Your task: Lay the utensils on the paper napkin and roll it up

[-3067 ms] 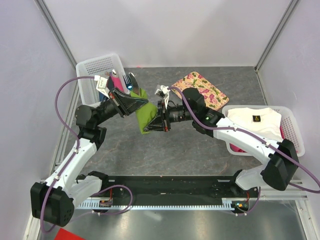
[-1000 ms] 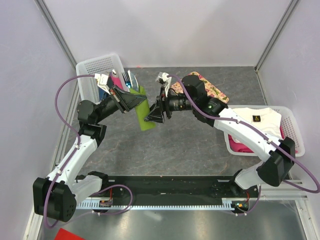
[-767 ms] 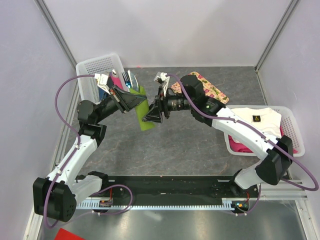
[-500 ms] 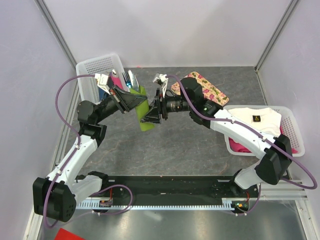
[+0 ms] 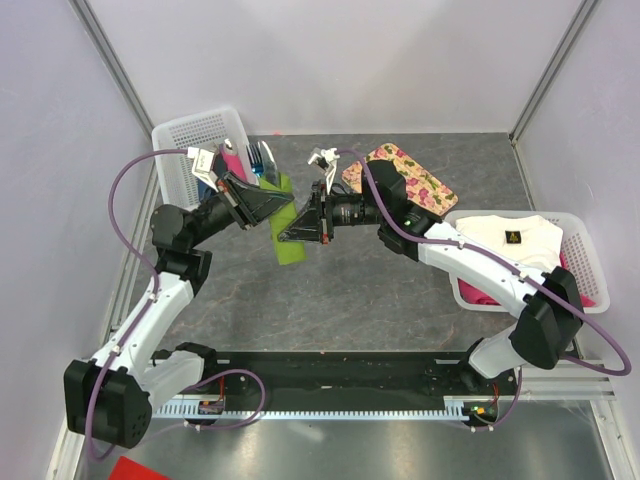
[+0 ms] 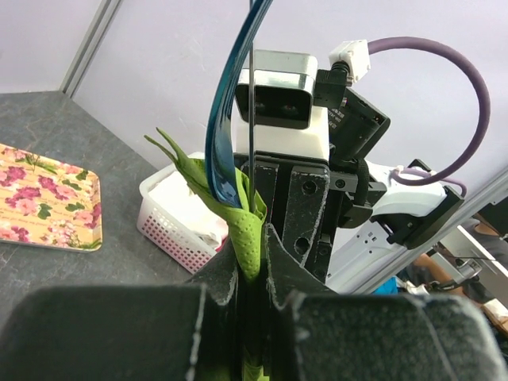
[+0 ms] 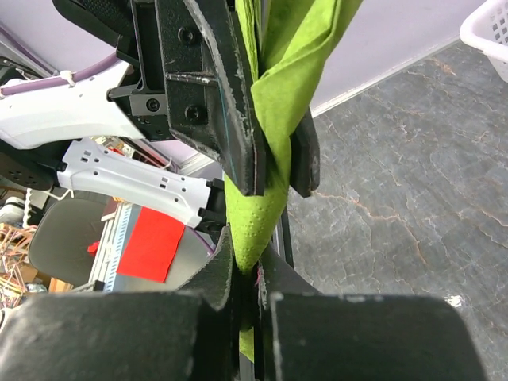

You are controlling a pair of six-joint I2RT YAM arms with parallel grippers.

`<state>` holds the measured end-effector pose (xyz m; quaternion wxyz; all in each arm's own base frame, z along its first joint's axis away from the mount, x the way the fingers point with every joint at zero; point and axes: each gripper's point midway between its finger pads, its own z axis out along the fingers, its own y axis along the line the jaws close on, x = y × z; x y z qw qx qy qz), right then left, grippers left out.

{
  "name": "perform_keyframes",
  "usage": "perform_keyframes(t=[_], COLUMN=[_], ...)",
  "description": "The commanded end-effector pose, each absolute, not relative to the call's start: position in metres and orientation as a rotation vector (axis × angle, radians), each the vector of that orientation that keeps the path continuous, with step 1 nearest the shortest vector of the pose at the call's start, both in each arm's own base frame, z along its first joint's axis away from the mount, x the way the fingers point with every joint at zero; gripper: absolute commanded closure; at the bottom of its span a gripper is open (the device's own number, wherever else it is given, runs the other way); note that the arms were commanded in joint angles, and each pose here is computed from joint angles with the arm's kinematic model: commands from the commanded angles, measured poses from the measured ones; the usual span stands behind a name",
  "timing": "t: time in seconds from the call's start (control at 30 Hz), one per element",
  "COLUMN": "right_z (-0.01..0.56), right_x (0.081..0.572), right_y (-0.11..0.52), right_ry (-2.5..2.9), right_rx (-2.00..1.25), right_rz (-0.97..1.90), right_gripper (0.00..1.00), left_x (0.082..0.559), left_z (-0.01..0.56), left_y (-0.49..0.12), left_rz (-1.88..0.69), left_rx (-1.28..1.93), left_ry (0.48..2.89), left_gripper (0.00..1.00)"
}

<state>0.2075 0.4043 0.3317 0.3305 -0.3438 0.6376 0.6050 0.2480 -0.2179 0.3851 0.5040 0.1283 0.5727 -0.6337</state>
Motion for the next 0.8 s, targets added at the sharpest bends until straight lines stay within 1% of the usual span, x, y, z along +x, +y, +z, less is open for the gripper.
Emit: perform_keyframes(t=[0.0, 0.07, 0.1, 0.2, 0.27, 0.3, 0.4, 0.5, 0.7, 0.77], right_z=[0.353, 0.357, 0.36, 0.368, 0.372, 0.374, 0.378, 0.379, 0.383, 0.386], right_x=[0.2, 0.202, 0.202, 0.203, 0.203, 0.203, 0.203, 0.205, 0.207, 0.207], right_y=[0.406, 0.405, 0.405, 0.402, 0.4, 0.4, 0.4, 0.4, 0.401, 0.402], right_ry=[1.555, 1.534, 1.526, 1.489, 1.474, 1.468, 1.459, 1.457, 1.451, 1.444], right_rx=[-0.932, -0.929, -0.93, -0.934, -0.928, -0.926, -0.92, -0.916, -0.893, -0.889], right_rz=[1.581, 1.556, 1.552, 1.525, 1.515, 1.512, 1.511, 1.507, 1.522, 1.533], right_gripper=[1.0, 1.0, 1.0, 1.0, 1.0, 1.0, 1.0, 1.0, 1.0, 1.0], left_x=[0.242, 0.243, 0.245, 0.244, 0.243, 0.243, 0.239, 0.236, 0.225, 0.224], left_z=[0.395, 0.392, 0.384, 0.376, 0.374, 0.369, 0.366, 0.362, 0.36, 0.359], left_y=[-0.215, -0.214, -0.213, -0.21, -0.207, -0.207, -0.205, -0.204, -0.208, -0.209], left_rz=[-1.505, -1.487, -1.477, -1.453, -1.439, -1.431, -1.404, -1.392, -1.46, -1.469], left_rx=[0.321, 0.316, 0.302, 0.279, 0.27, 0.266, 0.277, 0.279, 0.315, 0.313], left_ry=[1.339, 1.351, 1.383, 1.416, 1.425, 1.441, 1.449, 1.469, 1.478, 1.48], left_gripper=[0.85, 0.73, 0.62, 0.47, 0.42, 0.38, 0.33, 0.31, 0.32, 0.35])
